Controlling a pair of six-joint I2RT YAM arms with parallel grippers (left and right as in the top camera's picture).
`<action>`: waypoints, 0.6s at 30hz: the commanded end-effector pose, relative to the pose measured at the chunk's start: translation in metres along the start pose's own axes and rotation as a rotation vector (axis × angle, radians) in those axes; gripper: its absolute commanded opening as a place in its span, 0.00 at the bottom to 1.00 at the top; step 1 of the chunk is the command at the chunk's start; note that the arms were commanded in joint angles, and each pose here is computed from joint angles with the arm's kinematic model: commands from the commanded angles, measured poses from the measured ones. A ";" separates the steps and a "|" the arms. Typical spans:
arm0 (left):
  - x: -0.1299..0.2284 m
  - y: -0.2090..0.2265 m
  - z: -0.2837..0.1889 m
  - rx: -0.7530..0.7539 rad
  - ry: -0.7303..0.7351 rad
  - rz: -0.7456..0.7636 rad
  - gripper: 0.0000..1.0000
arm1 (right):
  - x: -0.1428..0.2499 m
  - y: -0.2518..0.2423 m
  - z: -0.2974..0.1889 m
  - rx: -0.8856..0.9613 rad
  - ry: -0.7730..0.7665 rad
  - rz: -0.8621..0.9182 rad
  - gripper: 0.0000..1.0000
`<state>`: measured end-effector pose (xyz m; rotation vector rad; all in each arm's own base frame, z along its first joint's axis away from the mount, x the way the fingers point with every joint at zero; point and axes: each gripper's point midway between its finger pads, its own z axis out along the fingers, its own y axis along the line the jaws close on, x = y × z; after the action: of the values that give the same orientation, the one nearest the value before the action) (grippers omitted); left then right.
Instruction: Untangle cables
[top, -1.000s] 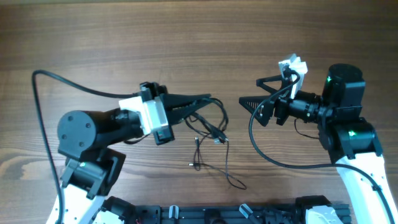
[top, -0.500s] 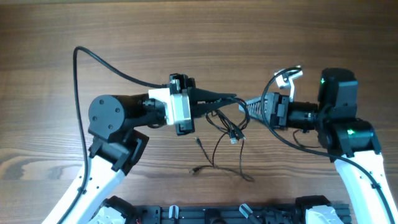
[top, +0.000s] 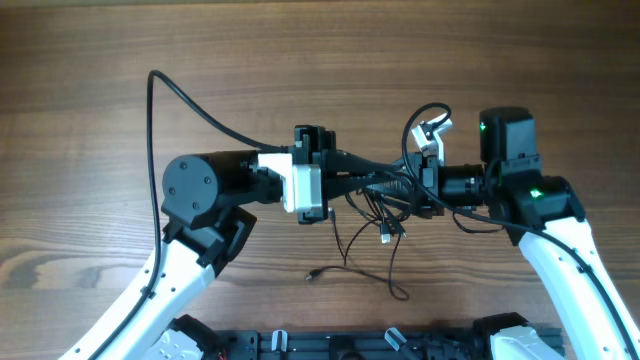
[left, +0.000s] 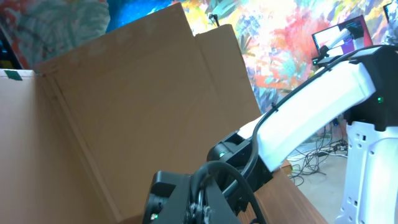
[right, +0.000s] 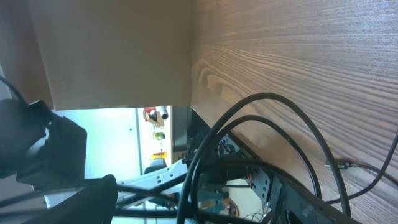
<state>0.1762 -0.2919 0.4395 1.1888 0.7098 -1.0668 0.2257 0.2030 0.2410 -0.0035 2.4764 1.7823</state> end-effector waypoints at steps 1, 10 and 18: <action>-0.008 -0.009 0.009 0.037 -0.026 0.005 0.04 | 0.000 -0.002 0.003 -0.007 0.019 0.013 0.81; -0.002 -0.009 0.015 0.045 -0.036 0.005 0.04 | 0.000 -0.001 0.003 -0.008 0.018 0.010 0.71; 0.003 -0.005 0.018 0.026 -0.032 -0.011 0.04 | 0.012 0.005 0.015 -0.015 0.071 -0.023 0.64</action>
<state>0.1655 -0.3078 0.4349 1.2113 0.6761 -1.1150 0.2219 0.2097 0.2378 -0.0286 2.4981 1.7955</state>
